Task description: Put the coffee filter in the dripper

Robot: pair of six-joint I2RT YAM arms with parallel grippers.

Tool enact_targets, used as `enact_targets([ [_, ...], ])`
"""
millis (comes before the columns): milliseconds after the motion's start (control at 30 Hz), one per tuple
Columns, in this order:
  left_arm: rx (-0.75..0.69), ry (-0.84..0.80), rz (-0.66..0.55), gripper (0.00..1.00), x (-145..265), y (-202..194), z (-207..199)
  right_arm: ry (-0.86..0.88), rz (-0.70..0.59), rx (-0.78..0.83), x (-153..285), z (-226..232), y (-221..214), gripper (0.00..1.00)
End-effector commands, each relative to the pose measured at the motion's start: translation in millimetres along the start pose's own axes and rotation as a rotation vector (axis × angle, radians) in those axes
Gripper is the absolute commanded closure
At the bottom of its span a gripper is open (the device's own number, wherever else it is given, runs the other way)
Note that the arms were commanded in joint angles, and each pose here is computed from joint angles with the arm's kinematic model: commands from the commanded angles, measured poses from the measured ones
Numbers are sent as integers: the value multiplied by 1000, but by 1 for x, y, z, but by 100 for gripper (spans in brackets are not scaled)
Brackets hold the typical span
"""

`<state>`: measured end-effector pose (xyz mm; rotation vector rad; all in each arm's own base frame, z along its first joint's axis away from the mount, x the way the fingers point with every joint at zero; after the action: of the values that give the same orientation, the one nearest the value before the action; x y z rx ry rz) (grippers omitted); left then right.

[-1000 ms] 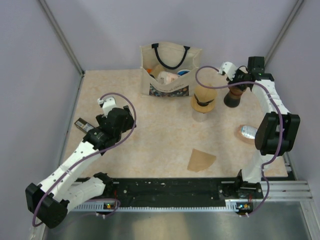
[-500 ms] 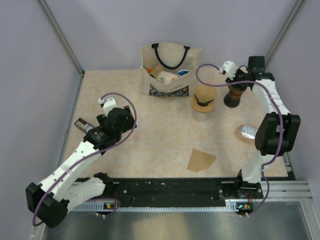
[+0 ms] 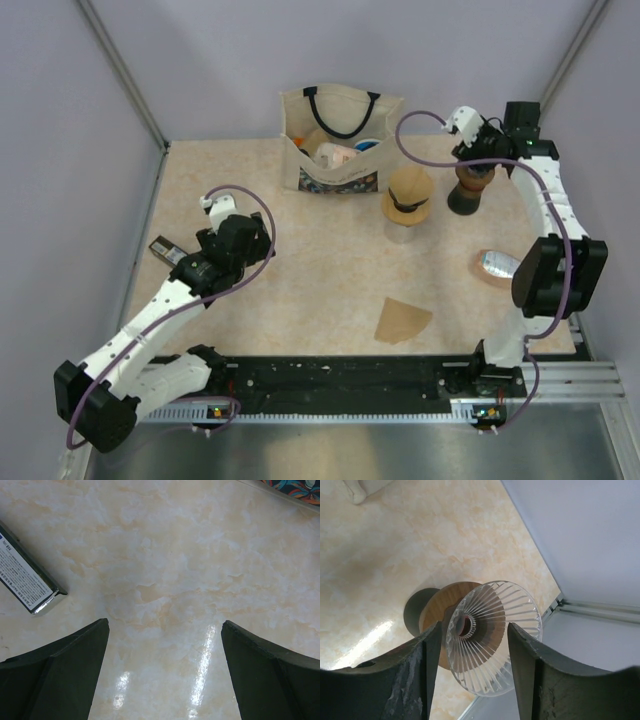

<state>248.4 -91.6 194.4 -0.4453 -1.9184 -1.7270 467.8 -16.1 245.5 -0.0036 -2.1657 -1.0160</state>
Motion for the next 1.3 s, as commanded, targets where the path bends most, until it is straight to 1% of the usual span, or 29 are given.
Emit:
enact_targets([
  [0,31,-35,-55,1,8,20,-5,-79,-184,21,49,-14,59,42],
  [100,34,-47,-55,1,9,19,-7,-111,-269,-21,68,-15,78,36],
  [167,38,-54,-55,1,9,19,-7,-140,-330,-78,79,-15,89,26],
  [200,42,-57,-54,1,10,18,-7,-180,-357,-134,87,-19,93,23],
  [233,43,-61,-55,1,10,18,-8,-223,-385,-215,93,-24,96,13],
  [267,45,-65,-56,1,11,19,-8,-307,-410,-340,103,-34,97,3],
  [300,49,-70,-59,1,12,19,-8,-381,-441,-460,114,-45,98,1],
  [367,59,-87,-67,1,15,20,-9,-461,-466,-806,125,-57,82,1],
  [400,60,-91,-69,1,16,20,-8,-472,-476,-946,130,-63,71,1],
  [467,66,-111,-77,1,18,21,-10,-389,-495,-1135,131,-68,54,1],
  [533,67,-125,-81,1,20,21,-11,-333,-477,-1252,126,-72,36,1],
  [633,69,-135,-84,1,20,20,-12,-333,-398,-1303,108,-75,15,1],
  [733,70,-133,-82,1,19,19,-11,-267,-355,-1319,88,-72,8,2],
  [933,56,-143,-71,1,15,16,-15,-274,-276,-1329,56,-76,-15,11],
  [1067,53,-143,-63,1,13,14,-16,-242,-248,-1344,34,-78,-25,21],
  [1167,50,-151,-63,1,13,14,-18,-215,-246,-1345,25,-78,-24,28],
  [1267,46,-150,-58,1,11,14,-18,-196,-238,-1316,19,-73,-18,29],
])
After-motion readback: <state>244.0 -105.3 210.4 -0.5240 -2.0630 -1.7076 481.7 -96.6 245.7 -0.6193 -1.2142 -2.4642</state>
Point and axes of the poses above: each gripper's point midway between its finger pads, its own x axis back along the fingers, its own z axis along the line the jaws close on, y = z × x, the point moved 3 cm from there along x, back along the fingers, and after that the axes turned 9 degrees about -x, right-handed, at the moved point
